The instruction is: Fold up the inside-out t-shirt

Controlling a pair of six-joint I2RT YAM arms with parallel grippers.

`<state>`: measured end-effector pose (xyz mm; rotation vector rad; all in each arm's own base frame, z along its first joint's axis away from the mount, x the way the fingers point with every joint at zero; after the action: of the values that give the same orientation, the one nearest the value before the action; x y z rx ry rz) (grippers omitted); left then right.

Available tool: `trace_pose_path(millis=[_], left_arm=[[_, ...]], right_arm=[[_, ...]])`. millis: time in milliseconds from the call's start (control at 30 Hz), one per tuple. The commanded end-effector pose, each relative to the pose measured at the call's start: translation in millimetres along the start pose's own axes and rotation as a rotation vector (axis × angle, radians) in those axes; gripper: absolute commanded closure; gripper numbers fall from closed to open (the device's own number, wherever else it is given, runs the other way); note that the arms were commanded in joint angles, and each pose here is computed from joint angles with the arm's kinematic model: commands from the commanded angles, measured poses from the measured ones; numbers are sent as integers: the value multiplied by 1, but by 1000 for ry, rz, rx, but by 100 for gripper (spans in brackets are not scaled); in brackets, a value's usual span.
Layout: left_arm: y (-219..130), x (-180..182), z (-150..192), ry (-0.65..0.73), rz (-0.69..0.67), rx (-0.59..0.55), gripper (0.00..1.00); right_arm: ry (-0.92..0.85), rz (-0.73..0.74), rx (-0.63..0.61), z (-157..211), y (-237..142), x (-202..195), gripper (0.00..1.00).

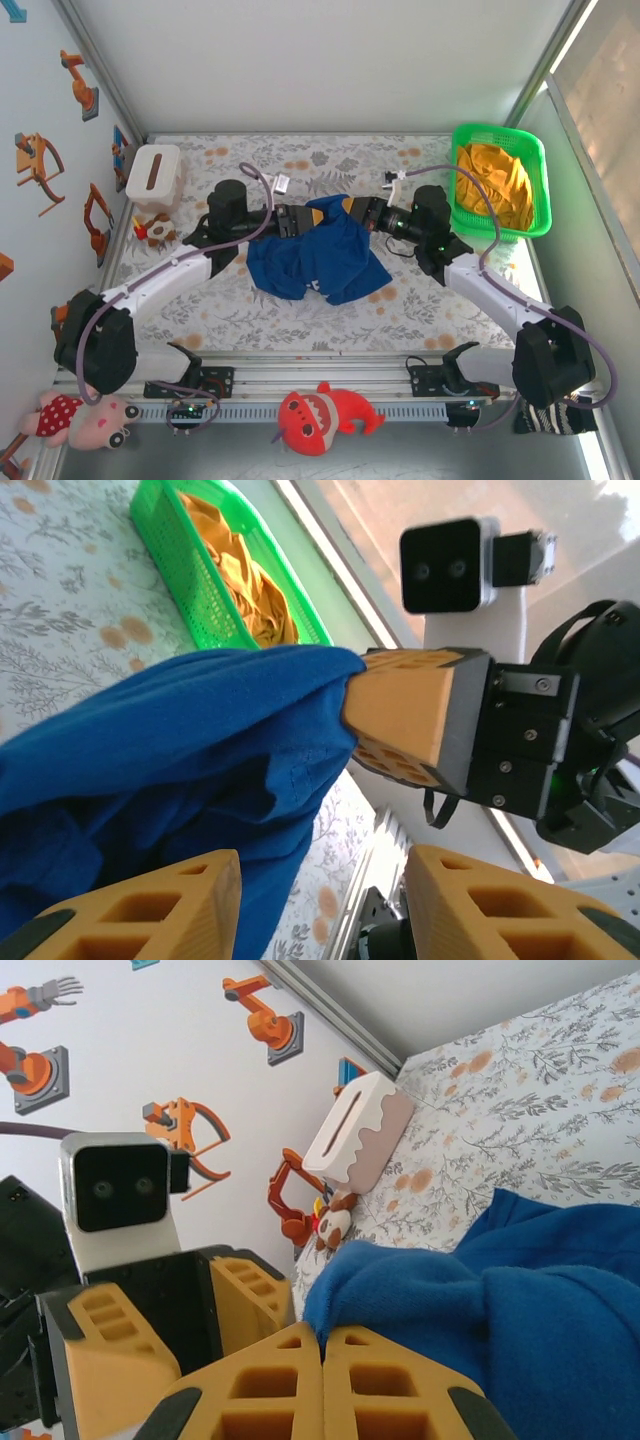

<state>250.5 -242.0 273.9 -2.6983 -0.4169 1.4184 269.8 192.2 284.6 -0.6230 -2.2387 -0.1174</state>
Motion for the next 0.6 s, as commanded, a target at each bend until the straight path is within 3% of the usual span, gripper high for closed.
trace_pose_path(millis=[0,367,500,533,567], left_arm=[[11,2,-4,38,-13,12,53],[42,6,-12,36,8,34,52],[48,3,-18,26,41,17,90],[48,1,-20,25,45,13,100],[46,-1,-23,20,44,6,100]], right_arm=[[-15,-49,-37,-6,-2,8,100],[7,-57,-40,-7,2,5,100],[26,-40,-31,-4,6,0,100],[24,-23,-33,-3,4,-2,91],[21,8,-32,-2,1,-4,72]])
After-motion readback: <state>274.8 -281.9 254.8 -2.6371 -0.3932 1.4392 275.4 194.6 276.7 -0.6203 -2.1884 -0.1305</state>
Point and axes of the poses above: each hand's point on the last joint's axis, 136 mm out from that joint toward the fingers, its own y axis out along the fingers, its own x axis along the line the jaws close on, z = x × y, the point moved 8 cm from there along -y, back along the fingers, and after that the axes turned 4 degrees about -y, right-handed, at the moved point
